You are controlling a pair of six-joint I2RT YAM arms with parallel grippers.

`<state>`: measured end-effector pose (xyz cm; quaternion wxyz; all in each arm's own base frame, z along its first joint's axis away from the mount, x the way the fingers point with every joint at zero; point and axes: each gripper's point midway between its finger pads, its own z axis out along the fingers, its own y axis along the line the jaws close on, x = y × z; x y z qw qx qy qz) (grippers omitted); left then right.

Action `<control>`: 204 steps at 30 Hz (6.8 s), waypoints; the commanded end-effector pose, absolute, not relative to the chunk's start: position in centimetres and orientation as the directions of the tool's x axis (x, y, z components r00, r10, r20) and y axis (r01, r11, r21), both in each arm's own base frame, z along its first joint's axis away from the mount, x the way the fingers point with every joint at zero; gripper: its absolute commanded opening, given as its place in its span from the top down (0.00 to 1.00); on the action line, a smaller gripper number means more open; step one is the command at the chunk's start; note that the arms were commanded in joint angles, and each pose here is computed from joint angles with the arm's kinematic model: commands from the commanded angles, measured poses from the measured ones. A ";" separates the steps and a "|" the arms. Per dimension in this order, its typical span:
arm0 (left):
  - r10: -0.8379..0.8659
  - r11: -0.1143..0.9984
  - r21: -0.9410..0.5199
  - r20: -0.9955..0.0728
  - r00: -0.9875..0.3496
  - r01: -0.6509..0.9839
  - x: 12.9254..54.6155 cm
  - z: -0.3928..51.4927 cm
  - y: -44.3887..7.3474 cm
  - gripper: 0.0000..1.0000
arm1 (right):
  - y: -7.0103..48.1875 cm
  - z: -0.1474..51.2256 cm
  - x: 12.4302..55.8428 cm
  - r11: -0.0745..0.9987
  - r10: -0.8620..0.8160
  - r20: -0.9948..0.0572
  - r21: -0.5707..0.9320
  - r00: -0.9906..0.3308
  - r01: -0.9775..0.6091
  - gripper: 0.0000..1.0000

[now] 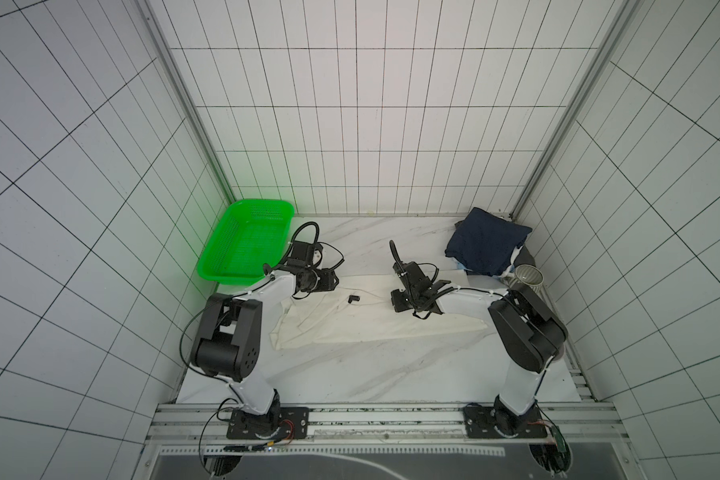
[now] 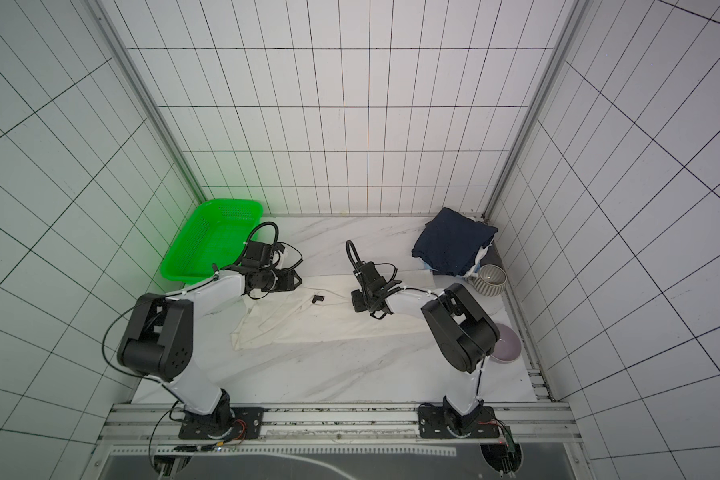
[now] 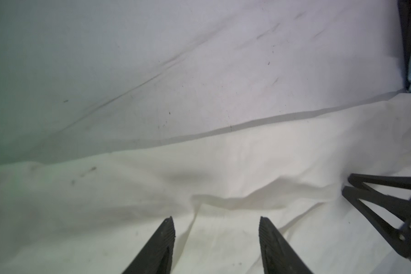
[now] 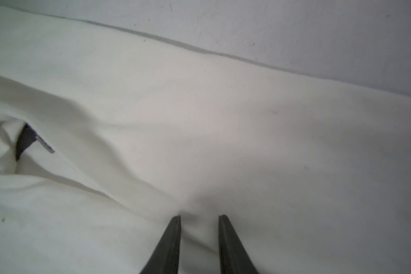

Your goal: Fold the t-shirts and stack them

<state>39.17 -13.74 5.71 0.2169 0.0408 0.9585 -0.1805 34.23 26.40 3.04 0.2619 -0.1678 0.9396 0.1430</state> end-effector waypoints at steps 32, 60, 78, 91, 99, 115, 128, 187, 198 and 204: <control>0.262 0.918 -0.194 -0.360 -0.895 0.347 26.7 7.9 -20.3 1.00 | 18.8 5.7 33.5 0.930 0.009 -0.492 0.324 -0.871 -0.173 0.71; 0.008 0.949 -0.297 -0.321 -0.947 0.109 27.2 4.1 -14.3 0.64 | 26.5 8.3 37.4 0.860 -0.059 -0.534 0.402 -0.843 -0.315 0.70; -0.200 0.962 -0.242 -0.327 -0.924 -0.123 32.4 3.5 -7.8 0.69 | 16.6 3.0 30.0 0.974 -0.004 -0.419 0.203 -0.908 -0.098 0.69; -0.180 0.936 -0.344 -0.293 -0.939 -0.072 40.5 -0.5 -14.3 0.67 | 13.8 0.8 32.5 0.986 0.074 -0.364 0.165 -0.929 0.014 0.61; -0.112 0.879 -0.469 -0.370 -0.922 0.081 50.1 0.5 -21.8 0.66 | 16.7 -2.9 24.0 0.979 0.041 -0.208 0.206 -0.977 -0.002 0.57; -0.089 0.686 -0.617 -0.596 -0.798 0.385 58.7 10.0 -31.5 0.56 | 17.7 4.6 24.4 0.986 -0.038 -0.394 0.136 -0.918 -0.099 0.44; -0.152 0.744 -0.630 -0.485 -0.861 0.223 57.0 2.6 -28.6 0.56 | 20.9 -0.9 16.2 0.985 -0.077 -0.213 0.132 -0.974 -0.107 0.53; -0.105 0.866 -0.496 -0.294 -0.950 0.058 11.1 3.1 -16.8 0.44 | 21.3 2.9 9.3 0.923 -0.226 -0.288 0.242 -0.931 -0.299 0.85; -0.125 0.891 -0.453 -0.247 -0.961 0.001 9.3 0.4 -14.6 0.52 | 26.7 4.5 6.4 0.777 -0.169 -0.239 0.564 -0.956 -0.278 0.49; -0.094 0.880 -0.474 -0.226 -0.970 0.025 8.6 0.0 -14.8 0.75 | 25.5 2.7 6.6 0.838 -0.140 -0.204 0.498 -0.969 -0.226 0.48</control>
